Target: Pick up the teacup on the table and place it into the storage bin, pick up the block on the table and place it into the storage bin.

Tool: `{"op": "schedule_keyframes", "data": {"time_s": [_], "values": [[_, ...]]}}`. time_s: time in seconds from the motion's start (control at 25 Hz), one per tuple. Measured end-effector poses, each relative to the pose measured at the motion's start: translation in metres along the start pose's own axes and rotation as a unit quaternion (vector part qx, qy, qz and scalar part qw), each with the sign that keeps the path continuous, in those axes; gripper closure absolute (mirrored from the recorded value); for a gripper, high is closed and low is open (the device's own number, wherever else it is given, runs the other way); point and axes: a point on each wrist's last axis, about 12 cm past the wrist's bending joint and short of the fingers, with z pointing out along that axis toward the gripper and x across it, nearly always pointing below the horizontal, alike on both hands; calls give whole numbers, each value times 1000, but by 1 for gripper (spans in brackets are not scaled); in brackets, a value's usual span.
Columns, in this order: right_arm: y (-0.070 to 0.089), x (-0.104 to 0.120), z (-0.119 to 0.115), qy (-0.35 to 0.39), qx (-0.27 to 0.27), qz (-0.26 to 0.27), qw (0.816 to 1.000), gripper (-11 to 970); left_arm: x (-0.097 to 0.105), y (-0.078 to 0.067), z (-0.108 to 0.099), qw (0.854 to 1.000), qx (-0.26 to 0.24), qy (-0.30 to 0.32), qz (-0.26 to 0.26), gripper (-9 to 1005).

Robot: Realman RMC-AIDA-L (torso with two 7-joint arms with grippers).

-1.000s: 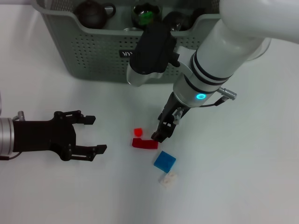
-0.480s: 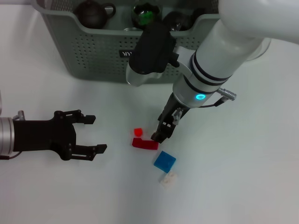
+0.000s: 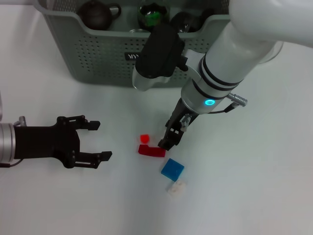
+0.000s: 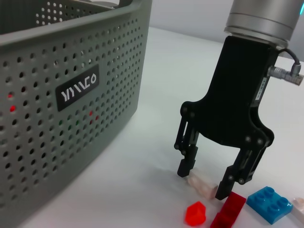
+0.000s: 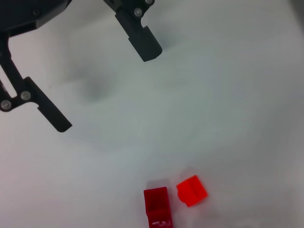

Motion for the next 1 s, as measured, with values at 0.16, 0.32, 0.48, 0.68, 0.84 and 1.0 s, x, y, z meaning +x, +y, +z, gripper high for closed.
{"op": "schedule_keyframes", "data": {"time_s": [0.16,0.32,0.48,0.68,0.84,1.0], "values": [[1,0,0,0,-3,1,1000,449,1,0,0,1000,-3,1,-1,122],[0,0,-1,1,-3,6,1000,463,1,0,0,1000,-3,1,-1,123],[-1,0,-3,-3,-5,10,1000,496,1,0,0,1000,-3,1,-1,123],[-2,-5,-25,-31,-21,17,999,522,0,0,0,1000,-2,1,-1,122],[-11,-12,-72,-71,-42,41,996,523,0,0,-1,1000,0,0,-3,122],[-23,-22,-135,-141,-69,74,985,523,-1,0,-1,1000,0,-2,-3,122]]}}
